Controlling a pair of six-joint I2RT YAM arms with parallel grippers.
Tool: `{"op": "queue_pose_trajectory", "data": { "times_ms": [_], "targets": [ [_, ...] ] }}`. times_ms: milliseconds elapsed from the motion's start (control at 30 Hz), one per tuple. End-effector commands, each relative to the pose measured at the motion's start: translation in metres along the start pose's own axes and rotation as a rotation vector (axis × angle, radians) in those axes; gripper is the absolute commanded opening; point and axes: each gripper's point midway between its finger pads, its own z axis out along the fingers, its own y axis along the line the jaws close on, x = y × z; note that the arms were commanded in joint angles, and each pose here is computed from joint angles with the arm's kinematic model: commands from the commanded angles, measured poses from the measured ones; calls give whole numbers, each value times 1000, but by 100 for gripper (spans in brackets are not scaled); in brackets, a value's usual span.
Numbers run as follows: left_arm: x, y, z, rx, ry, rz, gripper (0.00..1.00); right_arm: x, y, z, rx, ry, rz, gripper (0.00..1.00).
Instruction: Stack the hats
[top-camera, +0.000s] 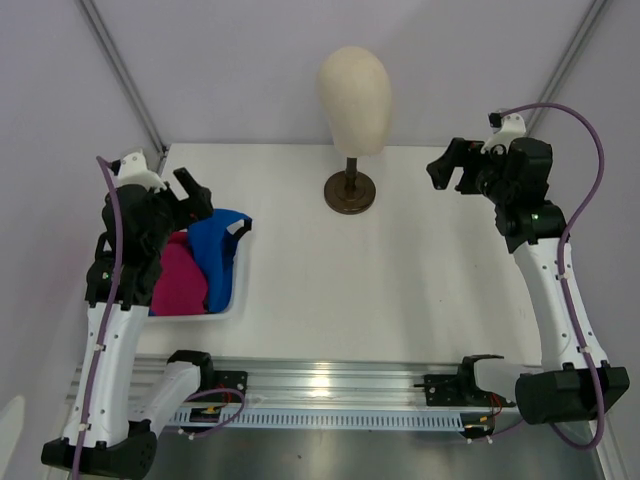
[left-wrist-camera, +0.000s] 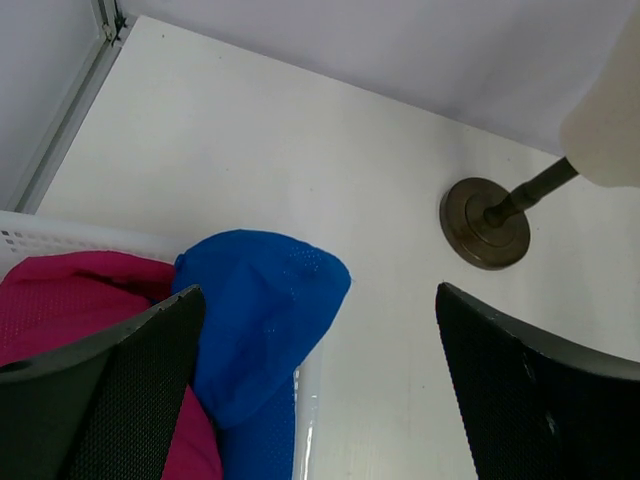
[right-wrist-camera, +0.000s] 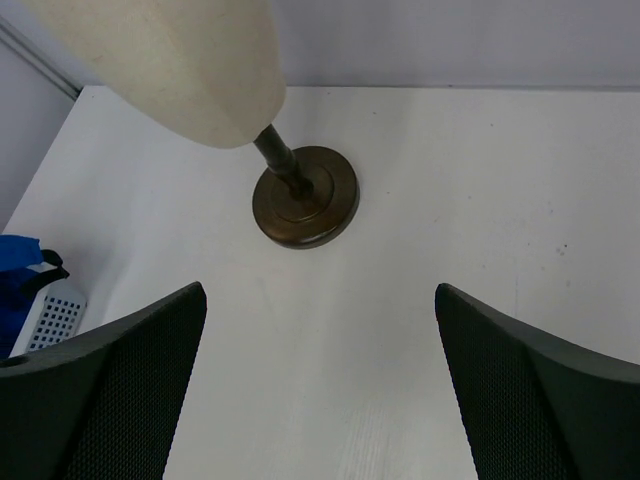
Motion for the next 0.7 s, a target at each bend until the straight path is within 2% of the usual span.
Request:
{"op": "queue_pose_trajectory", "data": {
  "times_ms": [0, 100, 133, 200, 267, 433, 567, 667],
  "targets": [
    [10, 0, -3, 1, 69, 34, 99, -13, 11, -1, -13, -50, -14, 100],
    [31, 10, -3, -58, 188, 34, 100, -5, 16, 2, -21, -24, -8, 100],
    [44, 20, -6, -123, 275, 37, 99, -4, 21, 2, -31, -20, -1, 100],
    [55, 46, -10, -285, 333, 28, 99, 0, 24, 3, -40, -11, 10, 100],
    [72, 61, -15, -367, 407, 44, 99, 2, 32, 2, -61, -15, 19, 100],
    [104, 49, -5, -259, 464, -10, 99, 14, 38, 1, -73, 9, 20, 100],
    [122, 32, 18, -150, 506, -24, 99, 22, 35, 1, -66, 20, 26, 100],
    [113, 22, 37, -89, 478, 1, 100, 22, 34, 2, -63, 18, 22, 99]
  ]
}}
